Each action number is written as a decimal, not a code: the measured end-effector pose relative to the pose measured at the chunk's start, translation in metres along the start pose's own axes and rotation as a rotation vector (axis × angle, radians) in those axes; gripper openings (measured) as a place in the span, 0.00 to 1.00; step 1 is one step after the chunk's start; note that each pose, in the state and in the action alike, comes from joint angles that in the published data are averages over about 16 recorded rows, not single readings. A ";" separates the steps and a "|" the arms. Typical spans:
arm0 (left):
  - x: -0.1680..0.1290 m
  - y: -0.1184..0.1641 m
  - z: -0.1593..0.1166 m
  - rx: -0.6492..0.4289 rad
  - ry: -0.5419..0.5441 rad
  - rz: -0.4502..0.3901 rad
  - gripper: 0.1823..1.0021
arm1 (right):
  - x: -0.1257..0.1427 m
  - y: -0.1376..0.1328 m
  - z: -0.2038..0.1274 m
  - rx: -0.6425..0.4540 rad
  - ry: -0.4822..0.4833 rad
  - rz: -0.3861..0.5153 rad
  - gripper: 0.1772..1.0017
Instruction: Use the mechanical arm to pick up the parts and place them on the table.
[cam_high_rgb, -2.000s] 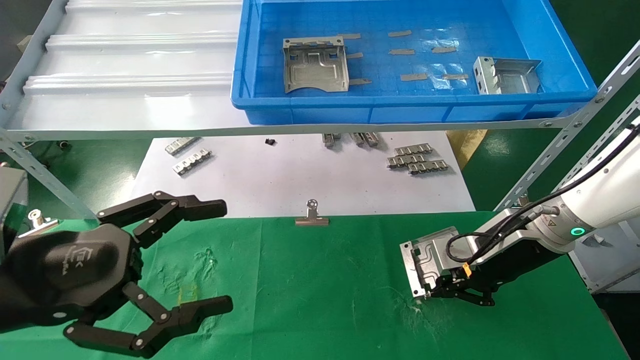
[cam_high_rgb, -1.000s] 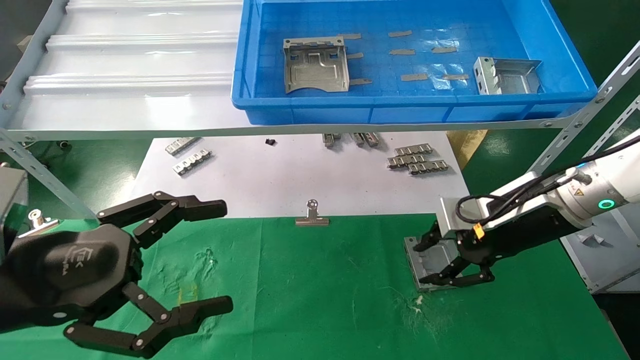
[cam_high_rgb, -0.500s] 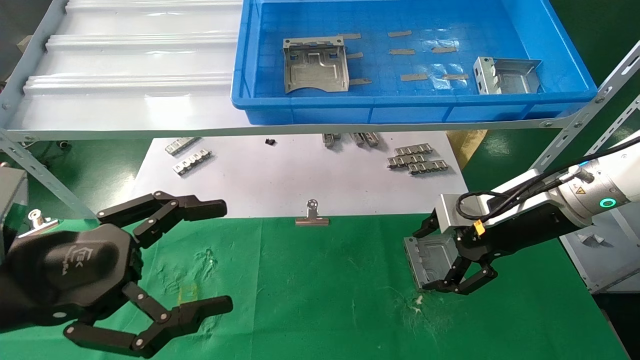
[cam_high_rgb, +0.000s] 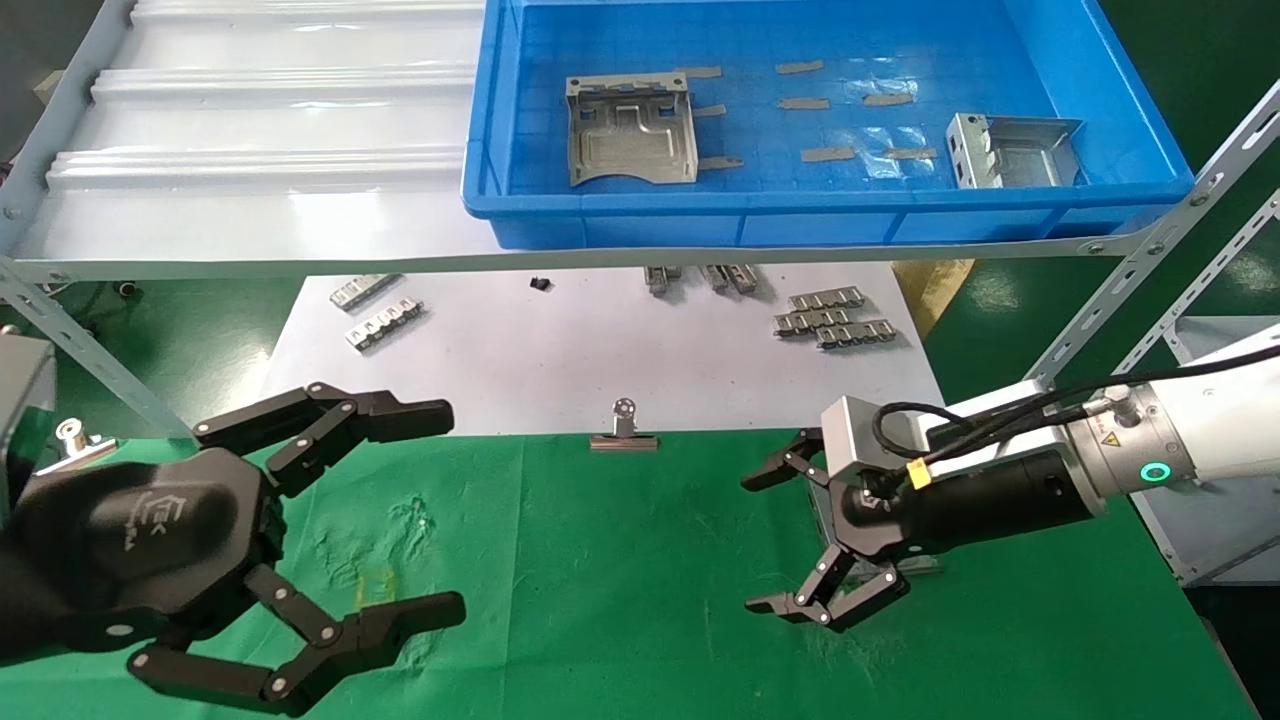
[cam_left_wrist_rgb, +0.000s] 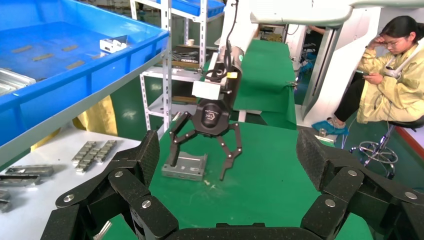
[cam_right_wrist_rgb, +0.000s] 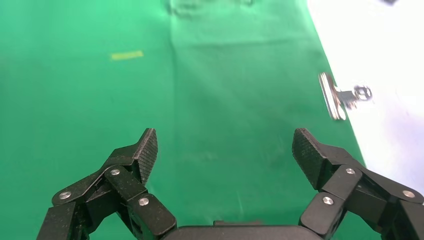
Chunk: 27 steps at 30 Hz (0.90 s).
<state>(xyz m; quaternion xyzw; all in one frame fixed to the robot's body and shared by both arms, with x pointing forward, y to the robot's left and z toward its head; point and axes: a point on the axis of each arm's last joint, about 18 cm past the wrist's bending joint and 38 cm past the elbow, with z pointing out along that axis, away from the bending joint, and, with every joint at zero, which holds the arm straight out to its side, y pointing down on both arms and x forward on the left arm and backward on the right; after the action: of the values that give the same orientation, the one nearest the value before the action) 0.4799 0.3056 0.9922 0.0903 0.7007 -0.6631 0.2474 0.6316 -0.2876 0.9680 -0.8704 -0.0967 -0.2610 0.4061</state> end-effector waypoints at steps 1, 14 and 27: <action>0.000 0.000 0.000 0.000 0.000 0.000 1.00 | -0.002 -0.001 0.001 0.020 0.001 0.006 0.98; 0.000 0.000 0.000 0.000 0.000 0.000 1.00 | -0.031 -0.015 0.002 0.258 0.027 0.074 1.00; 0.000 0.000 0.000 0.000 0.000 0.000 1.00 | -0.061 -0.032 -0.024 0.441 0.066 0.112 1.00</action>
<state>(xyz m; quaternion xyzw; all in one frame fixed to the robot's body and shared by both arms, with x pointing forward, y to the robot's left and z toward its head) 0.4799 0.3056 0.9922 0.0903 0.7007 -0.6631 0.2474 0.5587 -0.2822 0.9693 -0.7556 -0.0894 -0.2390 0.6034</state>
